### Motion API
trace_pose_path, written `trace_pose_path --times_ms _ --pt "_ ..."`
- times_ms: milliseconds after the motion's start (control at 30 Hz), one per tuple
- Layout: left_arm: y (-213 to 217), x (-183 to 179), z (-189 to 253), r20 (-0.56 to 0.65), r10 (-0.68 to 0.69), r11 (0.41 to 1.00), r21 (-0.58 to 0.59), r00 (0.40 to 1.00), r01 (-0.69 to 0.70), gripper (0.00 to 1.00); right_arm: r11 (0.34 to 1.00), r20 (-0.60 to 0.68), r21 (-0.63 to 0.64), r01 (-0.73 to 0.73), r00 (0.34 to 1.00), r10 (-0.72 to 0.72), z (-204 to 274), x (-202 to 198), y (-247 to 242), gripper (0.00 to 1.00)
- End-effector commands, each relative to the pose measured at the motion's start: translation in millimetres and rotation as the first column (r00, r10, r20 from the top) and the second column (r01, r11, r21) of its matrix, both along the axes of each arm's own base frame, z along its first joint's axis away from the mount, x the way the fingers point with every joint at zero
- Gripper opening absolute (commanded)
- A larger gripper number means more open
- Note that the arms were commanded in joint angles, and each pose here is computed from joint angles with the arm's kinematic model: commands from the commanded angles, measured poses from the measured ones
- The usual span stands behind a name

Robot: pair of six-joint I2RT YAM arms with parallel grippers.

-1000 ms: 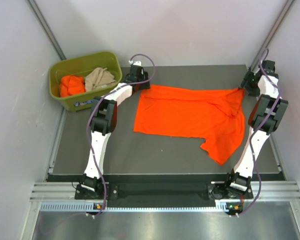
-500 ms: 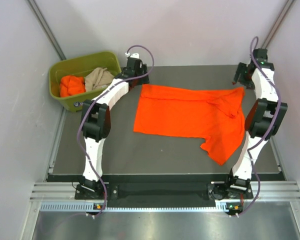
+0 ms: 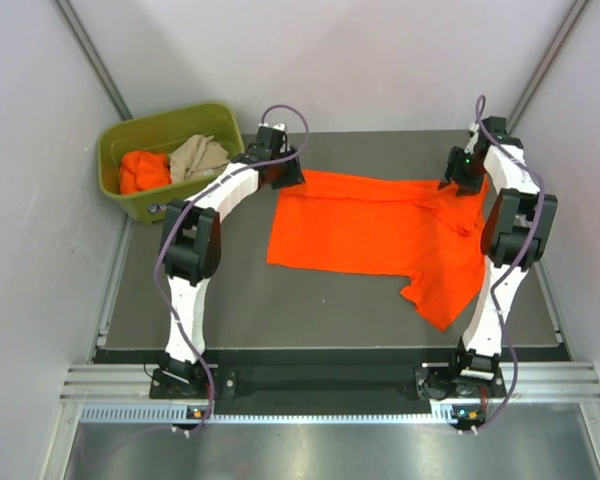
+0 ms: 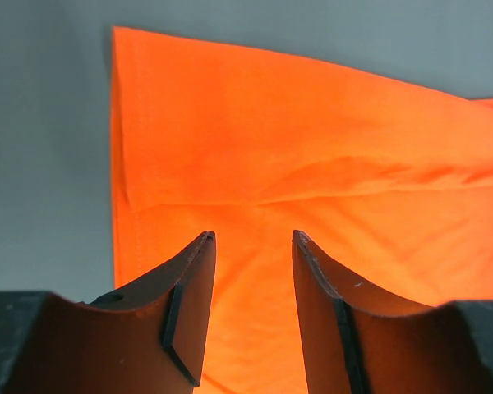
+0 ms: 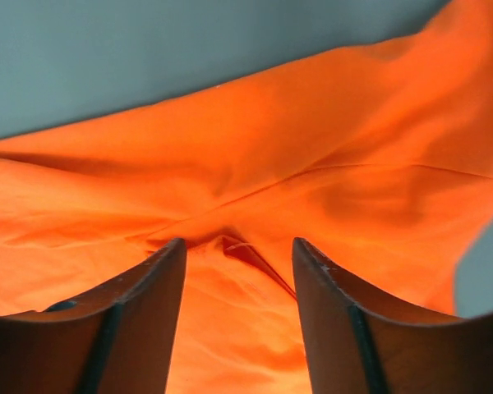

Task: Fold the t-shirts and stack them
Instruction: Fold the tshirt

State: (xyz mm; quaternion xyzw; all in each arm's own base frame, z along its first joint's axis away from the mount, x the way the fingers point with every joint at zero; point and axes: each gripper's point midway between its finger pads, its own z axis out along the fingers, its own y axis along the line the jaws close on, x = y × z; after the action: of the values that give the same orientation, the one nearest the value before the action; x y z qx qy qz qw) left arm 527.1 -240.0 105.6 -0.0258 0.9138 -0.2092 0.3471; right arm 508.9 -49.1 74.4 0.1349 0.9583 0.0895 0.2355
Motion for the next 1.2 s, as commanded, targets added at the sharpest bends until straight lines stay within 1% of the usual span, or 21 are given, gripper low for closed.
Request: trace_pose_path --times_ms 0,133,167,233,367,433,467,500,600,700,767,867,900,933,967,1033,1067,1100,1167 --pt "-10.2 -1.0 9.9 0.004 -0.019 0.999 -0.051 1.000 0.019 0.47 0.995 -0.003 0.076 -0.059 0.998 0.060 -9.4 1.8 23.4 0.58" --pt "-8.7 -2.4 11.2 0.001 -0.024 0.999 -0.039 1.000 0.024 0.47 0.993 -0.019 0.075 -0.090 0.996 0.092 -15.9 -3.8 35.6 0.58" --pt "-8.1 -3.1 10.8 0.000 -0.024 0.999 -0.036 1.000 0.024 0.47 0.993 -0.029 0.078 -0.092 0.995 0.094 -19.0 -6.9 36.2 0.56" --pt "-7.2 -5.1 10.4 -0.006 -0.027 0.999 -0.031 1.000 0.027 0.47 0.992 -0.040 0.079 -0.093 0.995 0.097 -20.5 -11.5 38.1 0.53" --pt "-6.8 -6.0 9.6 -0.008 -0.032 0.999 -0.026 0.999 0.032 0.47 0.994 -0.029 0.055 -0.094 0.995 0.096 -20.2 -14.9 35.6 0.47" --pt "-7.4 -6.7 9.0 -0.012 -0.036 0.999 -0.027 0.999 0.036 0.47 0.995 -0.031 0.046 -0.092 0.995 0.093 -20.7 -14.9 34.0 0.40" --pt "-7.5 -7.1 8.4 -0.013 -0.037 0.999 -0.028 0.999 0.037 0.47 0.995 -0.027 0.040 -0.091 0.995 0.092 -18.9 -14.0 33.6 0.33" --pt "-7.1 -7.3 8.2 -0.014 -0.036 0.999 -0.026 0.999 0.036 0.47 0.995 -0.028 0.037 -0.089 0.995 0.091 -18.2 -13.9 33.1 0.29" --pt "-6.9 -7.8 6.8 -0.019 -0.036 0.999 -0.025 0.999 0.036 0.47 0.997 -0.011 0.018 -0.081 0.997 0.081 -8.5 -12.0 30.6 0.20" --pt "-5.7 -8.3 4.9 -0.024 -0.036 0.999 -0.022 0.999 0.035 0.46 0.997 -0.011 -0.007 -0.072 0.997 0.072 2.6 -14.8 28.5 0.19" --pt "-6.5 -8.4 5.1 -0.021 -0.039 0.999 -0.020 0.999 0.039 0.46 0.998 -0.017 -0.019 -0.067 0.998 0.067 7.4 -17.7 26.4 0.20" --pt "-5.9 -9.8 3.9 -0.026 -0.041 0.999 -0.017 0.999 0.041 0.46 0.998 -0.031 -0.019 -0.068 0.997 0.067 10.6 -23.9 27.4 0.30" --pt "-4.9 -9.3 5.1 -0.024 -0.039 0.999 -0.016 0.999 0.038 0.46 0.998 -0.036 -0.016 -0.064 0.997 0.063 10.3 -26.0 27.8 0.41" --pt "-4.8 -10.0 4.3 -0.027 -0.041 0.999 -0.015 0.999 0.040 0.46 0.998 -0.034 -0.018 -0.064 0.997 0.064 11.2 -27.0 27.6 0.42" --pt "-5.0 -10.1 4.3 -0.027 -0.043 0.999 -0.015 0.999 0.043 0.46 0.998 -0.040 -0.018 -0.066 0.997 0.065 9.8 -28.9 27.8 0.41" --pt "-5.4 -10.4 4.8 -0.027 -0.045 0.999 -0.017 0.999 0.045 0.46 0.998 -0.045 -0.015 -0.062 0.997 0.061 8.0 -30.0 28.1 0.37" --pt "-5.3 -11.4 3.4 -0.032 -0.046 0.999 -0.017 0.998 0.046 0.46 0.998 -0.042 -0.009 -0.065 0.997 0.065 7.4 -29.3 29.3 0.33" --pt "-5.9 -11.4 3.7 -0.031 -0.049 0.999 -0.019 0.998 0.048 0.46 0.998 -0.041 -0.002 -0.058 0.997 0.058 7.8 -28.5 30.1 0.26" --pt "-6.0 -11.9 4.4 -0.032 -0.050 0.999 -0.020 0.998 0.049 0.46 0.998 -0.049 0.008 -0.058 0.997 0.059 6.4 -29.6 33.8 0.20"
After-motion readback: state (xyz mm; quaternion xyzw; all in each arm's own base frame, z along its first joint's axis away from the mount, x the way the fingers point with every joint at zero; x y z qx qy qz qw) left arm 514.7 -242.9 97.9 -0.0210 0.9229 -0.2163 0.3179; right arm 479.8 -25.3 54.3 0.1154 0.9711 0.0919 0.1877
